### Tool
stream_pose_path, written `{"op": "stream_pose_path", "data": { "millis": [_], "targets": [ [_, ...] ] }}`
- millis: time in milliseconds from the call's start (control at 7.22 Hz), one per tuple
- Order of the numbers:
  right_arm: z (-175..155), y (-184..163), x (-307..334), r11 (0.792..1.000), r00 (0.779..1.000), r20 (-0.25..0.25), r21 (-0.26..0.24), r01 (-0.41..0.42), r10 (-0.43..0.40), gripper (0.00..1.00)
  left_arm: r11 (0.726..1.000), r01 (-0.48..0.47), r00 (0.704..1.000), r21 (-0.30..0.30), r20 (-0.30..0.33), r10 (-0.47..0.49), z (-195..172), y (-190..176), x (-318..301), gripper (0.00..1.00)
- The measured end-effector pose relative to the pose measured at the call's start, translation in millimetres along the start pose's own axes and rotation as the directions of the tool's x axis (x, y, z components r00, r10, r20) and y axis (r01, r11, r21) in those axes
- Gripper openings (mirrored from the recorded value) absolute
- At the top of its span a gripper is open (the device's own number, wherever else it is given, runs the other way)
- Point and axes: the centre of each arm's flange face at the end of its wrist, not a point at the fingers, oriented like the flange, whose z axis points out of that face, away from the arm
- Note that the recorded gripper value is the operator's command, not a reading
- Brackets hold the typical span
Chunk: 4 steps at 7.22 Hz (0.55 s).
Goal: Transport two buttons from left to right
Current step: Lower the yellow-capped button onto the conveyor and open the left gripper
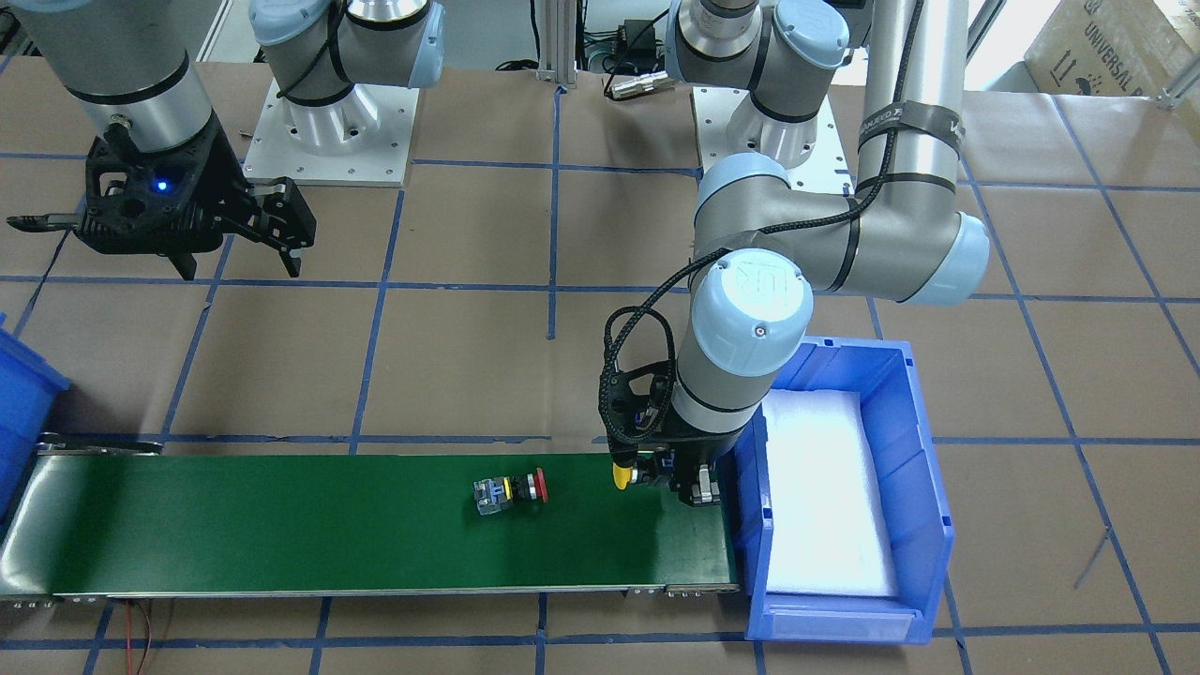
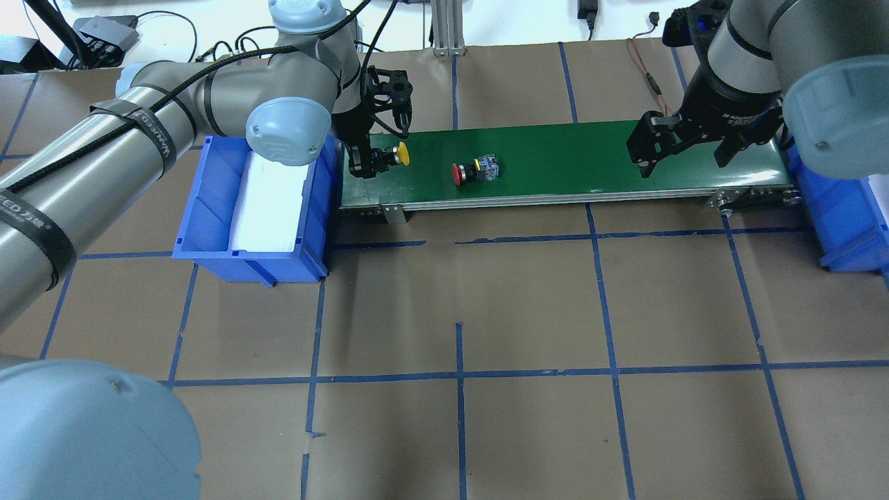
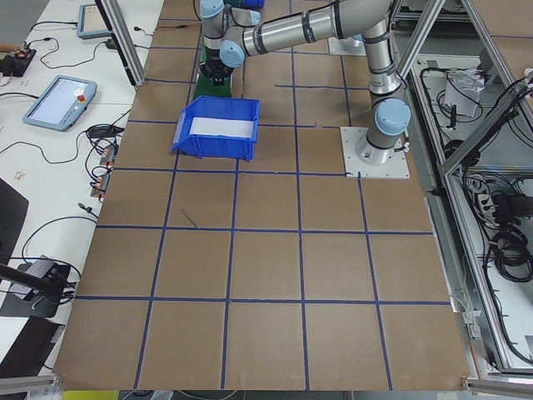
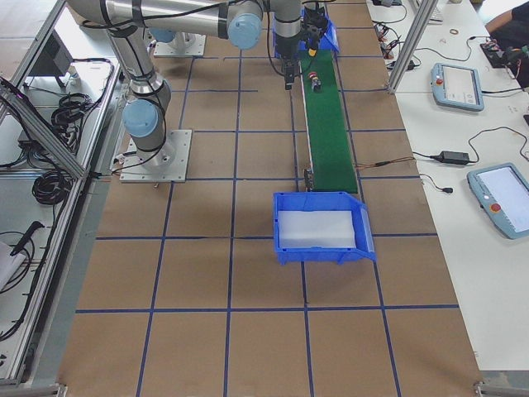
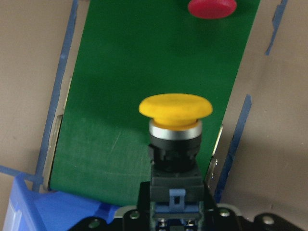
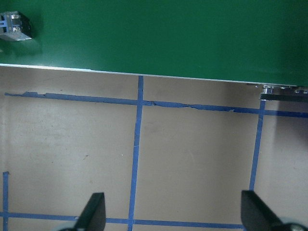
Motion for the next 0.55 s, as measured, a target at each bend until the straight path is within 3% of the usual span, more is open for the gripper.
{"op": "stream_pose_path", "data": {
  "millis": [277, 554],
  "targets": [
    [1.4, -0.7, 0.2, 1.0, 1.0, -0.001, -0.003, 0.001, -0.001, 1.0, 1.0, 0.019, 0.999, -0.008, -0.029, -0.019, 19.9, 1.2, 3.9, 0.32],
    [1.9, -1.4, 2.5, 1.0, 1.0, -0.001, -0.004, -0.003, 0.003, 1.0, 0.999, 0.041, 0.999, -0.006, -0.017, -0.041, 26.0, 2.4, 3.8, 0.32]
  ]
}}
